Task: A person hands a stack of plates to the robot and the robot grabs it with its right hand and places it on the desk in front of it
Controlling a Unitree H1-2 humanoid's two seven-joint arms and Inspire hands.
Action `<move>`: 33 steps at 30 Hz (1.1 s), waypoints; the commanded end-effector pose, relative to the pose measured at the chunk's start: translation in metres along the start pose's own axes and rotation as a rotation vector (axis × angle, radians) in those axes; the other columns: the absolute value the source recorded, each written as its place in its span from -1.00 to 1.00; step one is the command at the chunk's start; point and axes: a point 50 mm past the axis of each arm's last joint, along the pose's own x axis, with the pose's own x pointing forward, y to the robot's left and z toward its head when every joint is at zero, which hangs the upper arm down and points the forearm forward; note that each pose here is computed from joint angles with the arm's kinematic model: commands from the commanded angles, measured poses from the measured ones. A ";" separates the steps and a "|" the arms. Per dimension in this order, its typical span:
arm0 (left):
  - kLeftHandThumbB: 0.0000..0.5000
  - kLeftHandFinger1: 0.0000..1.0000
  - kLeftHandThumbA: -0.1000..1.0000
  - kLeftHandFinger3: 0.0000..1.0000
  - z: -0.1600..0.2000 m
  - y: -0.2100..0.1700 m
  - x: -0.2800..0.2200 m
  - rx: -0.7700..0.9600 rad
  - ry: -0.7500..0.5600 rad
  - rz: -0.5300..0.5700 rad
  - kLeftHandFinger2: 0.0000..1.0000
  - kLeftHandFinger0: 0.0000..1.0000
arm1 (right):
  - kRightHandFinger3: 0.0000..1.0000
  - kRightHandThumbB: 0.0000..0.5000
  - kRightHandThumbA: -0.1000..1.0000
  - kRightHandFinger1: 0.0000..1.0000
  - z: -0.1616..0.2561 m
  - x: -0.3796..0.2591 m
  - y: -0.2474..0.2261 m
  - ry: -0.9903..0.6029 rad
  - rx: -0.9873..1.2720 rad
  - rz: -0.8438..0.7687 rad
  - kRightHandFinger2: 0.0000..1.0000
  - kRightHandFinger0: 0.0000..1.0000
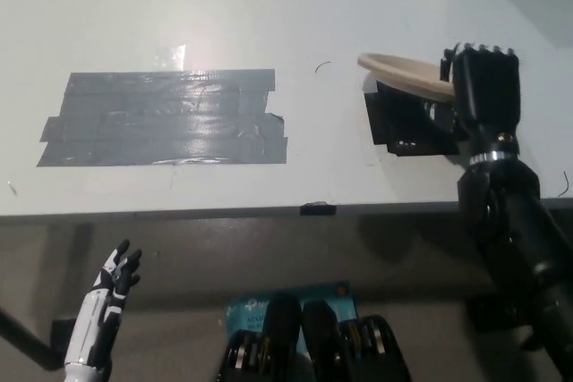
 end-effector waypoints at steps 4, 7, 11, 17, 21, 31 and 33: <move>-0.34 1.00 0.85 1.00 0.011 0.000 0.003 -0.008 -0.059 -0.028 0.94 0.97 | -0.96 -1.00 0.70 -1.00 0.018 0.029 -0.011 -0.162 -0.093 -0.111 -0.94 -1.00; -0.31 1.00 0.86 1.00 0.013 0.000 0.004 -0.006 -0.057 -0.030 0.94 0.97 | -0.91 -0.80 0.73 -1.00 0.022 0.027 -0.004 -0.146 -0.141 -0.060 -1.00 -1.00; -0.29 1.00 0.87 1.00 0.016 0.000 0.006 -0.007 -0.060 -0.033 0.94 0.96 | 0.45 -0.03 0.80 -0.23 0.029 0.031 -0.015 -0.065 -0.041 0.177 0.13 -0.45; -0.28 1.00 0.92 1.00 0.019 0.003 0.014 0.014 -0.082 -0.033 0.94 0.95 | 1.00 0.92 0.53 1.00 0.042 0.035 -0.077 -0.110 0.198 0.601 1.00 1.00; -0.31 1.00 0.92 1.00 0.019 0.003 0.015 0.004 -0.085 -0.032 0.95 0.94 | 1.00 1.00 0.49 1.00 0.045 0.028 -0.112 -0.174 0.259 0.738 1.00 1.00; -0.36 0.98 0.95 1.00 0.022 0.005 0.021 0.008 -0.095 -0.033 0.93 0.88 | 1.00 1.00 0.37 1.00 0.039 0.010 -0.187 -0.351 0.440 0.969 1.00 1.00; -0.40 0.97 0.96 1.00 0.023 0.006 0.023 0.010 -0.100 -0.033 0.92 0.87 | 1.00 1.00 0.28 1.00 0.036 0.008 -0.203 -0.404 0.557 1.020 1.00 1.00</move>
